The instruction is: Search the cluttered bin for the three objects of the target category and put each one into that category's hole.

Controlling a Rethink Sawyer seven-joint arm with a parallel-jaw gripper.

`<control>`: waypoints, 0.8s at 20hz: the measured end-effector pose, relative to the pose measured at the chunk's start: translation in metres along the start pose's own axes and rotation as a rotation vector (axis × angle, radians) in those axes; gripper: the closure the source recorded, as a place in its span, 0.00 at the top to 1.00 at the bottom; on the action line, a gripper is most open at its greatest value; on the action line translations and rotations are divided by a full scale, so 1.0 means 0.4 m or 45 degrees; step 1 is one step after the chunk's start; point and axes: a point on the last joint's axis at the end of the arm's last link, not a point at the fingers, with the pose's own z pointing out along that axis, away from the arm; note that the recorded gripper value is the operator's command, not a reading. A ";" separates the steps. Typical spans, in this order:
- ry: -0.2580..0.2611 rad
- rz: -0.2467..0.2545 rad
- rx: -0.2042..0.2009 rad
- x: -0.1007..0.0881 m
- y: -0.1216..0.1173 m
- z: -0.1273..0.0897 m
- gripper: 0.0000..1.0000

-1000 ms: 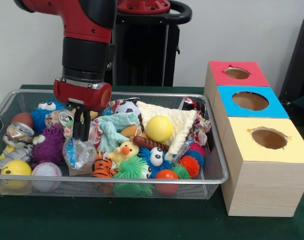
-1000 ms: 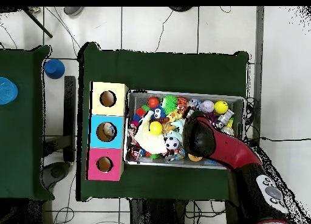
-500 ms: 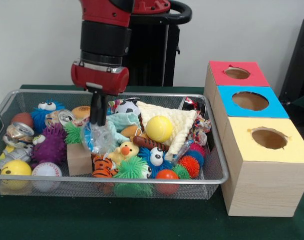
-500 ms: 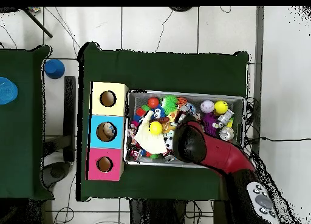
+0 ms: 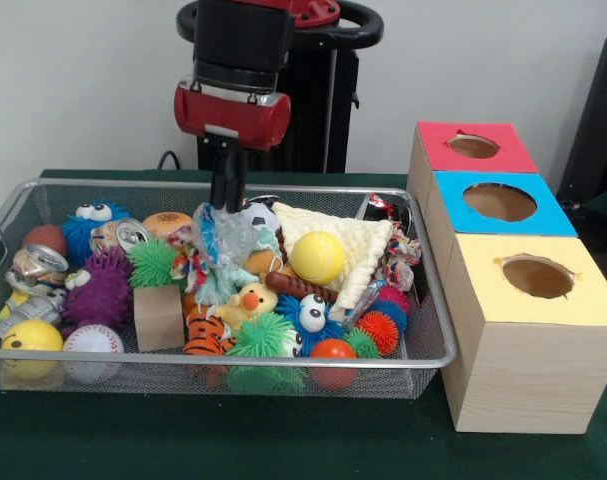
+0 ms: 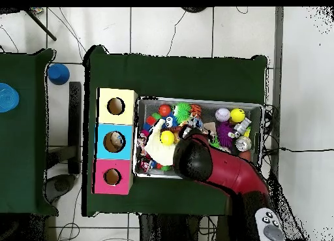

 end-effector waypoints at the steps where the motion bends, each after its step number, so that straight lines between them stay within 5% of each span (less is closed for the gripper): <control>1: 0.001 0.002 0.001 -0.002 0.001 -0.005 0.00; 16: 0.005 0.033 0.031 -0.015 0.035 -0.096 0.00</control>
